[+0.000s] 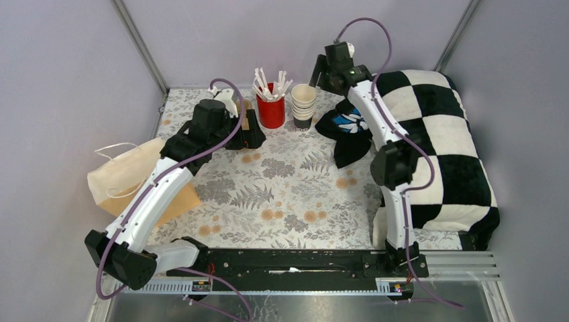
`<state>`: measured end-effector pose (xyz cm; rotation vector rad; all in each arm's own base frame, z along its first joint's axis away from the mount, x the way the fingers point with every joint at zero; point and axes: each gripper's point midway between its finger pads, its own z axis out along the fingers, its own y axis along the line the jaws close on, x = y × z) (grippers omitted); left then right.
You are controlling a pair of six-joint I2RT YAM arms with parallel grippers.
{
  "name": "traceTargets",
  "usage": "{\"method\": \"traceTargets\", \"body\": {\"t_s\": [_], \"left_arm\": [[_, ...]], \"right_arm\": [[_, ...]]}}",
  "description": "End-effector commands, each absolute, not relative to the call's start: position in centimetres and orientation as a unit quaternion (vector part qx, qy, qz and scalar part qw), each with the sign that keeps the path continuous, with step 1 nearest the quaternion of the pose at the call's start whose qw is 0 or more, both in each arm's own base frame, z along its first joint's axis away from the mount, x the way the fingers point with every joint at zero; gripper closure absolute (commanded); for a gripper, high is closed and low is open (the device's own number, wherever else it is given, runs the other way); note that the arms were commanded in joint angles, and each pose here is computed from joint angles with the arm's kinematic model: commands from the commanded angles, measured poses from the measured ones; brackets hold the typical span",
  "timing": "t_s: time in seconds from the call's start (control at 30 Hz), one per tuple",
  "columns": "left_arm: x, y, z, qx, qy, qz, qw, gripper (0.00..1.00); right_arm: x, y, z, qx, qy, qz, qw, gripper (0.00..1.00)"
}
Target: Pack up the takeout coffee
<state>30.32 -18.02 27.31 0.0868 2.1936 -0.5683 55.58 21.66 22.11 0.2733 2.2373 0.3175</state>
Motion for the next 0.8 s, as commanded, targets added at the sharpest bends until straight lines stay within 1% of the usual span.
{"method": "traceTargets", "body": {"t_s": [0.0, 0.13, 0.3, 0.37, 0.47, 0.57, 0.77], "left_arm": [[30.9, -18.7, 29.0, 0.066, 0.859, -0.238, 0.449, 0.01], [30.8, -18.4, 28.5, 0.072, 0.863, -0.226, 0.445, 0.01], [30.8, -18.5, 27.9, 0.077, 0.867, -0.224, 0.438, 0.01], [30.8, -18.6, 27.8, 0.079, 0.868, -0.224, 0.436, 0.01], [30.8, -18.5, 27.9, 0.083, 0.867, -0.221, 0.44, 0.01], [30.9, -18.4, 28.0, 0.086, 0.866, -0.219, 0.442, 0.01], [30.8, -18.3, 27.8, 0.092, 0.868, -0.213, 0.439, 0.01]], "right_arm": [[56.6, 21.6, 23.0, 0.108, 0.883, 0.081, 0.449, 0.32], [56.5, 22.1, 23.1, 0.074, 0.877, 0.036, 0.474, 0.37], [55.9, 22.5, 23.1, 0.053, 0.876, 0.009, 0.478, 0.46], [55.7, 22.6, 23.0, 0.048, 0.878, 0.006, 0.477, 0.53], [55.7, 23.1, 22.8, 0.04, 0.878, 0.004, 0.476, 0.57], [55.8, 23.3, 23.1, 0.039, 0.874, 0.002, 0.484, 0.65], [55.9, 23.3, 23.1, 0.038, 0.873, -0.008, 0.486, 0.72]]}}
